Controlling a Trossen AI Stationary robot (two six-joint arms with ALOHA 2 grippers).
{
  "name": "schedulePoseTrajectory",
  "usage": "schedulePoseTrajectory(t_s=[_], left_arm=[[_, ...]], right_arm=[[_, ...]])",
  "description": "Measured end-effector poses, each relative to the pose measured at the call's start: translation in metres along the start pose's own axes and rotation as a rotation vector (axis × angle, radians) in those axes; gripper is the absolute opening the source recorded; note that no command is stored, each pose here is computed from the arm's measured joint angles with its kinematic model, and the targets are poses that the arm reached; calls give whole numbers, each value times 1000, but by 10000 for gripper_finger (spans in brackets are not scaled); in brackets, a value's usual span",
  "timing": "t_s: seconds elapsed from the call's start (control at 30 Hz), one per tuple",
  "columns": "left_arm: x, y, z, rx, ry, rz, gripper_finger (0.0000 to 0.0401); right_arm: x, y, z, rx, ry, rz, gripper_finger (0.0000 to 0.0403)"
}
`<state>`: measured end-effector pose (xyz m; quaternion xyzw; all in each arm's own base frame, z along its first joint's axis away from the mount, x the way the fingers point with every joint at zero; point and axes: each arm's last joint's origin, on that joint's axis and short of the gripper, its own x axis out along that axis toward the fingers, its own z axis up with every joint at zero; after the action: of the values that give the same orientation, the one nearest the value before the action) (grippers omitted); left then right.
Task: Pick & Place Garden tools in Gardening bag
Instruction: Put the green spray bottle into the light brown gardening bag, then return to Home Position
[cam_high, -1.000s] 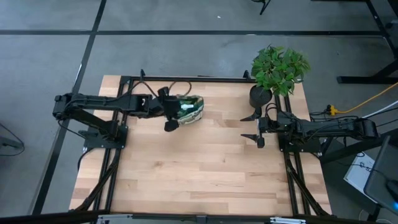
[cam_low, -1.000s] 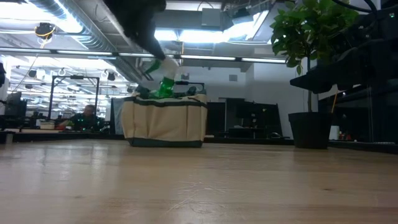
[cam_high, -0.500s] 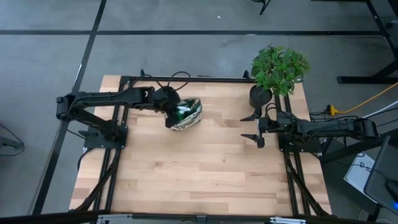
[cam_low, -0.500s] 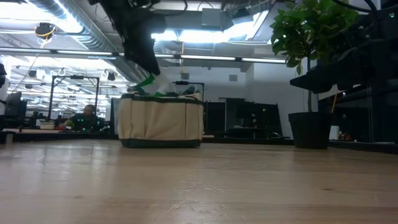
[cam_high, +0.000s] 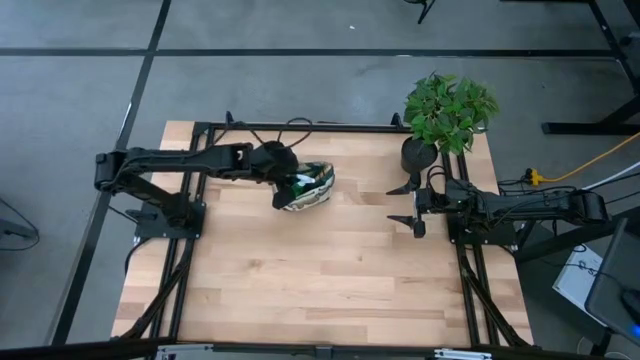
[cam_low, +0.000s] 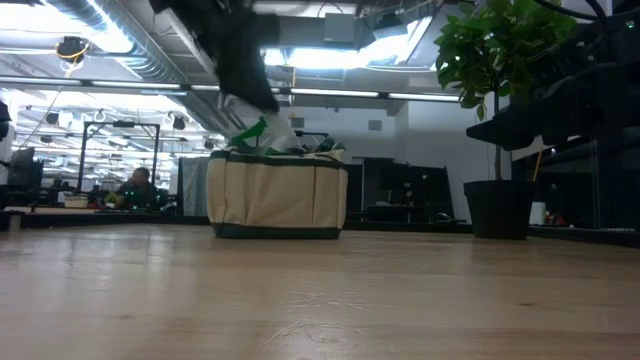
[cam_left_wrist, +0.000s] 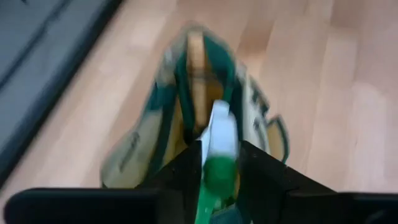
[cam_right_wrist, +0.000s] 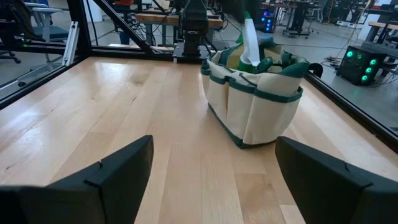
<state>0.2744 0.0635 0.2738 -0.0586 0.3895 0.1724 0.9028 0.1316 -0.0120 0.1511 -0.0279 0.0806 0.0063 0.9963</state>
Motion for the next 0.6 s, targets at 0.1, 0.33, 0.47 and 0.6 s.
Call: schedulePoseTrajectory(t_s=[0.1, 0.33, 0.47, 0.6], left_arm=[[-17, 1, 5, 1, -78, 18, 118], [-47, 3, 9, 0, -182, 8, 158], [-64, 3, 9, 2, -237, 8, 168], [-76, 4, 8, 1, -272, 12, 167]], right_arm=[[0, 0, 0, 0, 1, 0, 341], [0, 0, 0, 0, 0, 0, 341], [0, 0, 0, 0, 0, 0, 341], [0, 0, 0, 0, 0, 1, 341]])
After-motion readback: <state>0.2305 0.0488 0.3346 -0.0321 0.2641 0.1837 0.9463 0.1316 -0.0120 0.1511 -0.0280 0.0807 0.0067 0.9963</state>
